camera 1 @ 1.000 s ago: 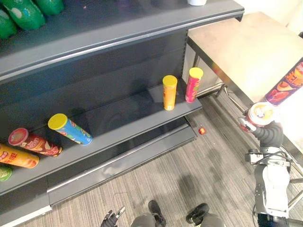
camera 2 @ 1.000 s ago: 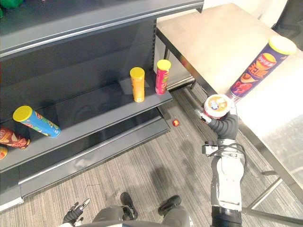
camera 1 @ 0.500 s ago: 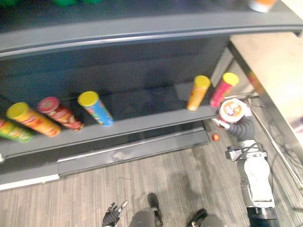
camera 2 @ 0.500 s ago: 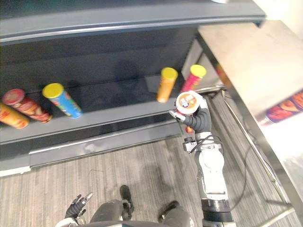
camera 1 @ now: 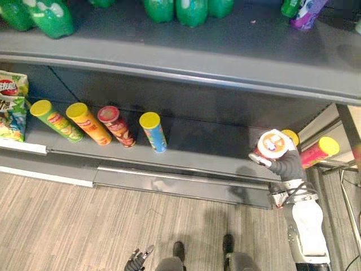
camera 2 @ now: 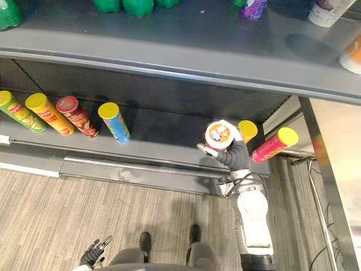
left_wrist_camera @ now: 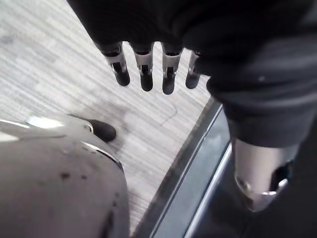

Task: Put the gum and the chips on the shelf.

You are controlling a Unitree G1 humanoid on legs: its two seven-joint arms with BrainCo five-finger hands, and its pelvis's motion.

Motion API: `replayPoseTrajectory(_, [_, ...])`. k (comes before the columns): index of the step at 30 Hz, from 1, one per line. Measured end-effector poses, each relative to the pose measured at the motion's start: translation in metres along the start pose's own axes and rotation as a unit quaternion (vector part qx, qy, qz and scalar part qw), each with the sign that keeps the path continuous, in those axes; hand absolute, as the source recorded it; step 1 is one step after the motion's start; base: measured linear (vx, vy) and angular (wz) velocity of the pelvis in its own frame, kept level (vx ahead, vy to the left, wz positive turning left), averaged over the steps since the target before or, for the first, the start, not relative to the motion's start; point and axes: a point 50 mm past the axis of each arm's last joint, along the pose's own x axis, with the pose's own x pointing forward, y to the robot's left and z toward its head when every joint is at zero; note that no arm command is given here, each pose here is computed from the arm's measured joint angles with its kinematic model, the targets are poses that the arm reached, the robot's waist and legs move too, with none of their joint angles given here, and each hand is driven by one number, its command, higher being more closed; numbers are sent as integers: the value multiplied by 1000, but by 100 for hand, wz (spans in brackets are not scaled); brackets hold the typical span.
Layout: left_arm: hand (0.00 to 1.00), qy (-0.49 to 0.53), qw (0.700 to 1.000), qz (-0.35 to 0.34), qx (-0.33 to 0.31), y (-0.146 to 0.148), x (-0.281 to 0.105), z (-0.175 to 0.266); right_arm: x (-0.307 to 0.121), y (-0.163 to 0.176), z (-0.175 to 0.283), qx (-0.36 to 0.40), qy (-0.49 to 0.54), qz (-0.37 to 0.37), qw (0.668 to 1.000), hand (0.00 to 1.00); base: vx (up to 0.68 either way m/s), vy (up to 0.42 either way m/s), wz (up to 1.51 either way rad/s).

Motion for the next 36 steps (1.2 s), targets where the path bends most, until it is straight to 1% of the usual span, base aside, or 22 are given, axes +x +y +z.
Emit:
replayPoseTrajectory(4, [0, 0, 1000, -5, -3, -2, 0, 0, -14, -10, -5, -8, 26, -26, 999, 100, 52, -95, 53])
replayPoseTrajectory(10, [0, 6, 1000, -3, 3, -4, 0, -2, -22, -9, -9, 0, 40, -41, 998, 100, -54, -2, 20])
replayPoseTrajectory(15, [0, 13, 1000, -1, 28, -2, 0, -4, -35, -10, -9, 1, 54, -53, 997, 100, -52, 25, -21])
replayPoseTrajectory(16, [0, 15, 999, -3, 38, -2, 0, -5, -38, -12, -10, -3, 60, -59, 996, 100, 3, 10, -18])
replayPoseTrajectory(23, [0, 20, 998, -10, 51, -4, -1, -7, -46, -38, -6, -40, 63, -109, 991, 100, 26, -9, -18])
replayPoseTrajectory(26, [0, 19, 998, -12, 53, -5, 0, -7, -48, -57, 4, -69, 49, -144, 986, 100, -41, -26, -21])
replayPoseTrajectory(29, [0, 23, 998, -16, 64, -5, -1, -8, -42, -79, 25, -114, 6, -169, 979, 100, -94, -25, -24])
replayPoseTrajectory(32, [0, 33, 997, -21, 66, -4, -2, -12, -29, -87, 43, -135, -39, -166, 976, 100, -105, -22, -17])
replayPoseTrajectory(36, [0, 37, 997, -24, 66, -5, -1, -12, -17, -94, 57, -152, -71, -155, 974, 100, -85, -33, -9])
